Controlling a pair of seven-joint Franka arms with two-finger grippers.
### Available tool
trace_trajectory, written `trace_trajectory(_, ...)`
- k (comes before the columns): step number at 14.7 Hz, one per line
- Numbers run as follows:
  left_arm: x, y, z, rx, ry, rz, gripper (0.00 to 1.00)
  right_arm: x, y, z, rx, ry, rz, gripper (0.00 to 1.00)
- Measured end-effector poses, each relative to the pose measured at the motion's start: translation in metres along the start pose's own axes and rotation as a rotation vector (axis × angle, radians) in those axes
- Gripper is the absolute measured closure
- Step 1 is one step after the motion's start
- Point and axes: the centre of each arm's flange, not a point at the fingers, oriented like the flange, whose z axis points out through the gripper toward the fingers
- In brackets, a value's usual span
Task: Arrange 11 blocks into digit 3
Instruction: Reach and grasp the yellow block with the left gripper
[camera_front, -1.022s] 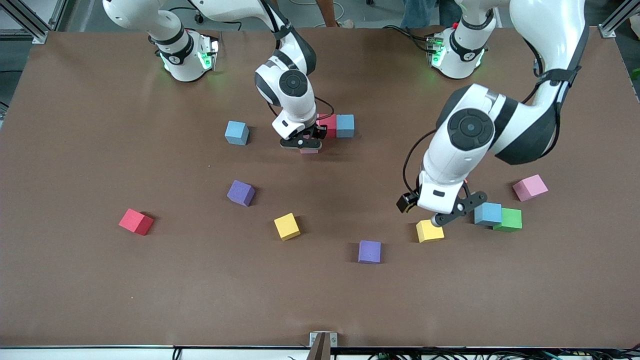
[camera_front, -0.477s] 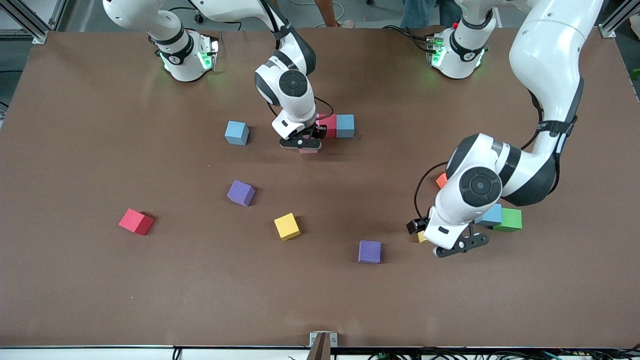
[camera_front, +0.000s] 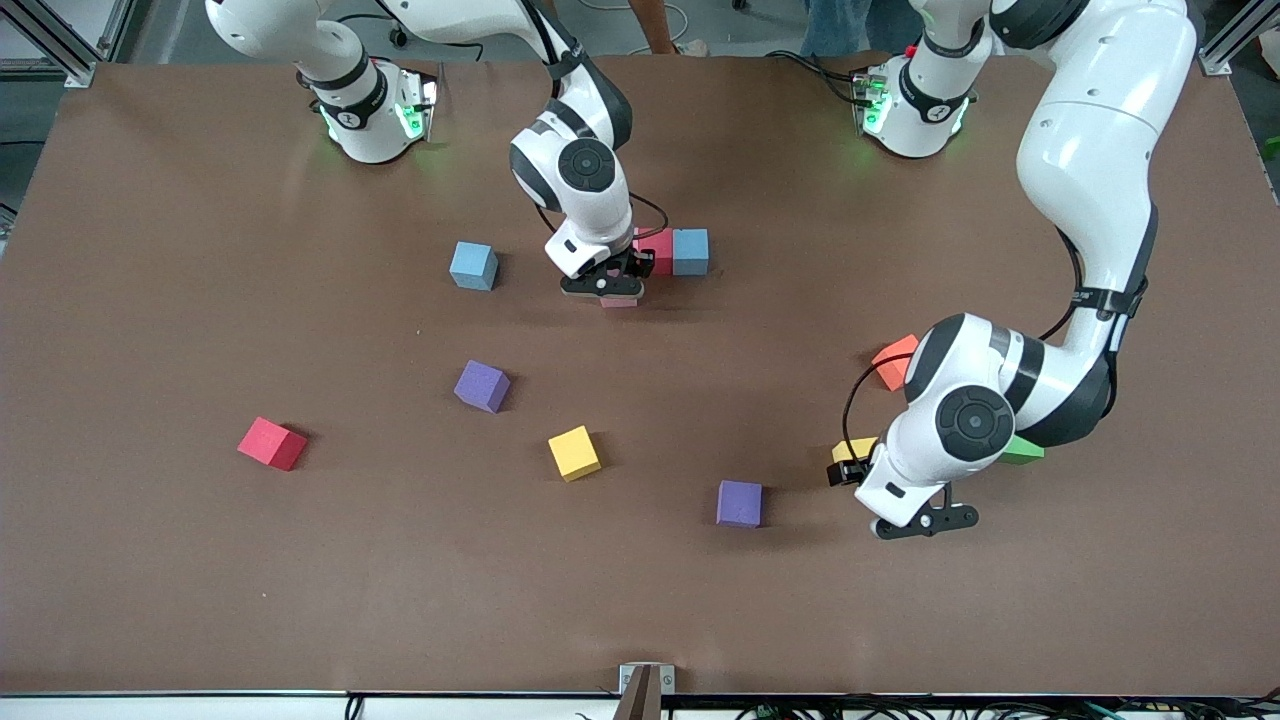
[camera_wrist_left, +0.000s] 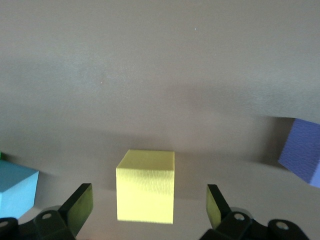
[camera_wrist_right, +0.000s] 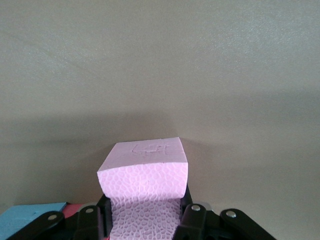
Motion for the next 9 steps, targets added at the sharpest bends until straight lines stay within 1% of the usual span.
trace_trajectory(2, 0.007, -0.009, 0.011, -0.004, -0.009, 0.033, 0.00, 0.000, 0.000, 0.000, 0.000, 0.000, -0.001, 0.48)
trace_trajectory(3, 0.010, -0.014, 0.016, -0.012, -0.014, 0.031, 0.00, 0.000, 0.000, 0.001, 0.000, 0.000, -0.001, 0.48)
trace_trajectory(6, 0.017, -0.024, 0.028, -0.074, -0.038, 0.012, 0.00, -0.001, 0.000, 0.001, -0.001, -0.001, -0.001, 0.48)
trace_trajectory(9, 0.016, -0.022, 0.033, -0.085, -0.051, 0.010, 0.00, -0.001, 0.000, 0.001, -0.002, -0.001, -0.001, 0.48)
